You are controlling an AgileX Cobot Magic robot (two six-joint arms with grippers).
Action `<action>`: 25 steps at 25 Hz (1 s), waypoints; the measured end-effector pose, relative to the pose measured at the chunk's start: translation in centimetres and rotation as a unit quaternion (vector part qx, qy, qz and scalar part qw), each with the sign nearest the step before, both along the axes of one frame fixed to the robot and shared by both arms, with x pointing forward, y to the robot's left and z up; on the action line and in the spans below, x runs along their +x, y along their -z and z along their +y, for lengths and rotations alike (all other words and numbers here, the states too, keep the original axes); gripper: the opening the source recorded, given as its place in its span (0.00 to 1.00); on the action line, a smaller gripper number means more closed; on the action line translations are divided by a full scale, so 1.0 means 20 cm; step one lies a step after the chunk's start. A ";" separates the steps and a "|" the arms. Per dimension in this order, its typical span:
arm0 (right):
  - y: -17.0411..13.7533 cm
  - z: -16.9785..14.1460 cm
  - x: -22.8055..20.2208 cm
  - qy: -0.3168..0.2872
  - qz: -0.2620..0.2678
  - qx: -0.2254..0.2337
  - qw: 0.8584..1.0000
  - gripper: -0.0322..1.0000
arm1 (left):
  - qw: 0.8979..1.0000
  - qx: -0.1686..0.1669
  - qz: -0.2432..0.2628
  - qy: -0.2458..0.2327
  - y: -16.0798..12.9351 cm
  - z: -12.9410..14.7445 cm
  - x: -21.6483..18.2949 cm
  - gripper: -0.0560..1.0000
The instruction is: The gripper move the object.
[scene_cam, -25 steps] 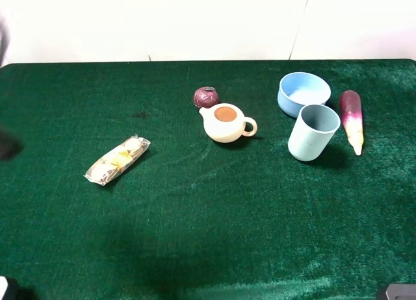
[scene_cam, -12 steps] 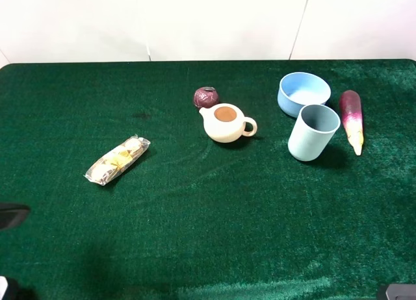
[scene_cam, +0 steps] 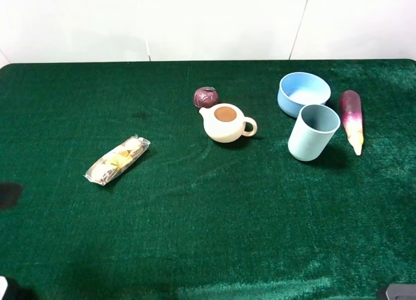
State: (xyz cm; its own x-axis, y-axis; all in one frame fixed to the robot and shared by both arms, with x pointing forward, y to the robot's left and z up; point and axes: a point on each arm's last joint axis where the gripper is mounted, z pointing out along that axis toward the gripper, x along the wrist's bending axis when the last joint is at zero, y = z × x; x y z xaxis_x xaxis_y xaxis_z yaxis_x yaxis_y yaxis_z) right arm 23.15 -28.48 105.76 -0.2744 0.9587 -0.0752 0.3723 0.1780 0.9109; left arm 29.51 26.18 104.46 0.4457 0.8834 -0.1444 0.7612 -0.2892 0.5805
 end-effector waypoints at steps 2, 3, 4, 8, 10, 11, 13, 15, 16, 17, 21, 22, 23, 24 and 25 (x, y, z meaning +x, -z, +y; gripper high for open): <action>0.00 0.00 0.00 0.000 0.000 0.000 1.000 0.70 | 0.999 -0.015 -0.027 -0.024 -0.02 0.03 -0.03 0.95; 0.00 0.00 0.00 0.000 0.000 0.000 1.000 0.70 | 0.998 -0.019 -0.040 -0.036 -0.03 0.04 -0.05 0.95; 0.00 0.00 0.00 0.000 0.000 0.000 1.000 0.70 | 0.997 -0.024 -0.055 -0.047 -0.04 0.06 -0.07 0.95; 0.00 0.00 0.00 0.000 0.000 0.000 1.000 0.70 | 0.990 -0.040 -0.108 -0.081 -0.06 0.09 -0.14 0.95; 0.00 0.00 0.00 0.000 0.000 0.000 1.000 0.70 | 0.986 -0.045 -0.131 -0.093 -0.06 0.10 -0.18 0.95; 0.00 0.00 0.00 0.000 0.000 0.000 1.000 0.70 | 0.984 -0.047 -0.142 -0.100 -0.07 0.11 -0.19 0.95; 0.00 0.00 0.00 0.000 0.000 0.000 1.000 0.70 | 0.979 -0.051 -0.165 -0.111 -0.07 0.11 -0.23 0.95; 0.00 0.00 0.00 0.000 0.000 0.000 1.000 0.70 | 0.974 -0.052 -0.182 -0.124 -0.07 0.12 -0.26 0.95; 0.00 0.00 0.00 0.000 0.000 0.000 1.000 0.70 | 0.972 -0.053 -0.190 -0.128 -0.07 0.12 -0.27 0.95; 0.00 0.00 0.00 0.000 0.000 0.000 1.000 0.70 | 0.970 -0.053 -0.197 -0.132 -0.06 0.12 -0.29 0.95; 0.00 0.00 0.00 0.000 0.000 0.000 1.000 0.70 | 0.969 -0.052 -0.201 -0.131 -0.04 0.12 -0.34 0.95; 0.00 0.00 0.00 0.000 0.000 0.000 1.000 0.70 | 0.972 -0.049 -0.189 -0.128 -0.03 0.12 -0.36 0.95; 0.00 0.00 0.00 0.000 0.000 0.000 1.000 0.70 | 0.975 -0.045 -0.178 -0.126 -0.01 0.12 -0.36 0.95; 0.00 0.00 0.00 0.000 0.000 0.000 1.000 0.70 | 0.977 -0.041 -0.171 -0.124 0.00 0.12 -0.37 0.95; 0.00 0.00 0.00 0.000 0.000 0.000 1.000 0.70 | 0.977 -0.041 -0.170 -0.123 0.00 0.12 -0.37 0.95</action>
